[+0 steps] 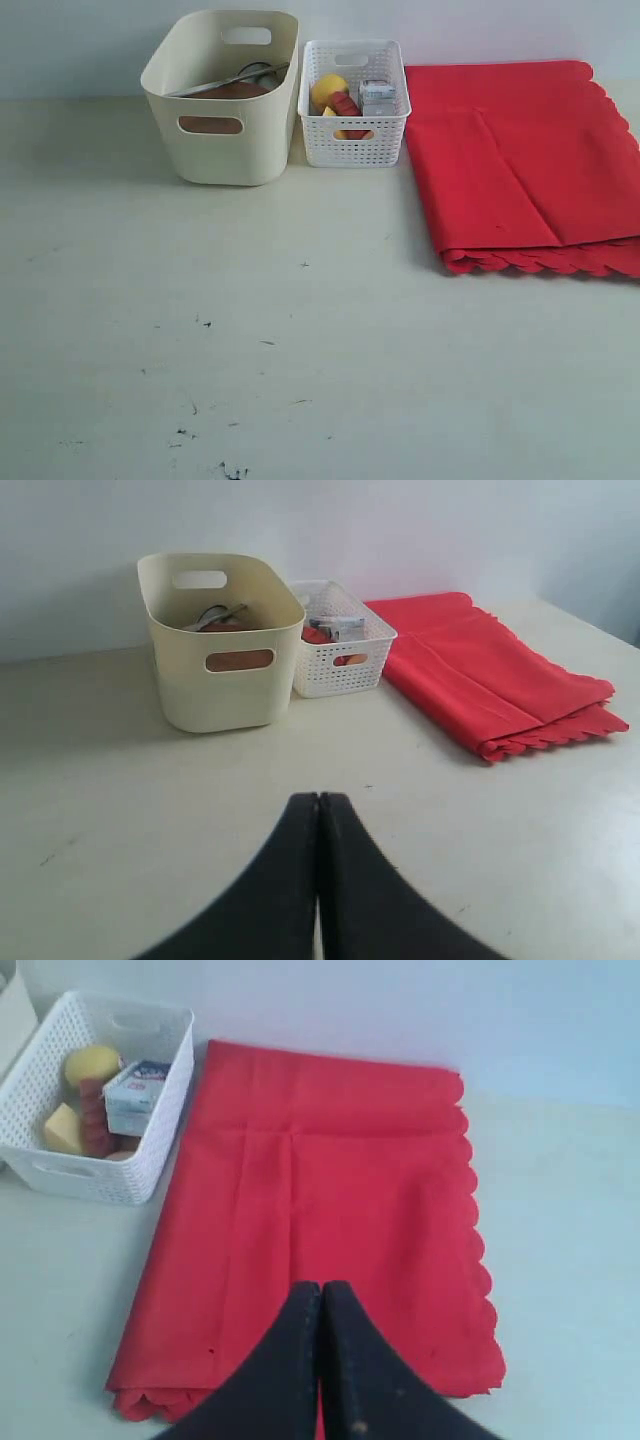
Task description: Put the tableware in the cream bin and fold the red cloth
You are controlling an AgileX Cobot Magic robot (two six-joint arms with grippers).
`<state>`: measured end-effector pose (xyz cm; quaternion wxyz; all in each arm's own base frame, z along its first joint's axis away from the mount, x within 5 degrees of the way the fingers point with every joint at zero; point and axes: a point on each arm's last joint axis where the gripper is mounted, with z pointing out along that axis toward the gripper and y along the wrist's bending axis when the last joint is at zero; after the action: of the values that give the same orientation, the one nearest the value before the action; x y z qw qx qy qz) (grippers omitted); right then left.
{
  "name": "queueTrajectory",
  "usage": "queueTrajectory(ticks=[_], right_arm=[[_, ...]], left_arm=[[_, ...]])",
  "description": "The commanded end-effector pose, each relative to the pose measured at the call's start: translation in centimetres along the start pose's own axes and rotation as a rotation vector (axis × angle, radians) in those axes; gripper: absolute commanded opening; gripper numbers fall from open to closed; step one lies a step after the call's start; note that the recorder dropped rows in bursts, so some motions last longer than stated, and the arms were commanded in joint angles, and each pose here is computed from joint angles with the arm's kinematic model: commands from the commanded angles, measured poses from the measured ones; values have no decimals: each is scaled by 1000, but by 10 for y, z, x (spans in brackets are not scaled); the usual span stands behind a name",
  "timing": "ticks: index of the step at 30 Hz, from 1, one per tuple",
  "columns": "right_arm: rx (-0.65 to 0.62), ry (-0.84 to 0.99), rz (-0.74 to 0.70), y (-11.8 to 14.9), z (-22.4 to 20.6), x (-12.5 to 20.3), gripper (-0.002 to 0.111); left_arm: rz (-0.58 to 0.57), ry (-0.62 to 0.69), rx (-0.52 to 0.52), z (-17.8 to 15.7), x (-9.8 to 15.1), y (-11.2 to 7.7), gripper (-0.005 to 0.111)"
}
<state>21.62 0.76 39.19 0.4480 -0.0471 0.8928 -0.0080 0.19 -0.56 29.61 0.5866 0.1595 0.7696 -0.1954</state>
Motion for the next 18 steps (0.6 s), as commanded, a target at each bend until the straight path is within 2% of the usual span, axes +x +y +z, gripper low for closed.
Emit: queueTrajectory(ticks=[1, 4, 9, 18], right_arm=[[11, -137, -8, 1, -47, 16, 0], [-4, -213, 10, 4, -76, 35, 0], [-7, -346, 21, 9, -119, 90, 0], [-50, -418, 49, 17, -129, 146, 0]], left_arm=[[-15, -1, 0, 1, 1, 0, 0], [-15, -1, 0, 1, 1, 0, 0], [-15, -1, 0, 1, 1, 0, 0], [0, -18, 1, 1, 0, 0, 0]])
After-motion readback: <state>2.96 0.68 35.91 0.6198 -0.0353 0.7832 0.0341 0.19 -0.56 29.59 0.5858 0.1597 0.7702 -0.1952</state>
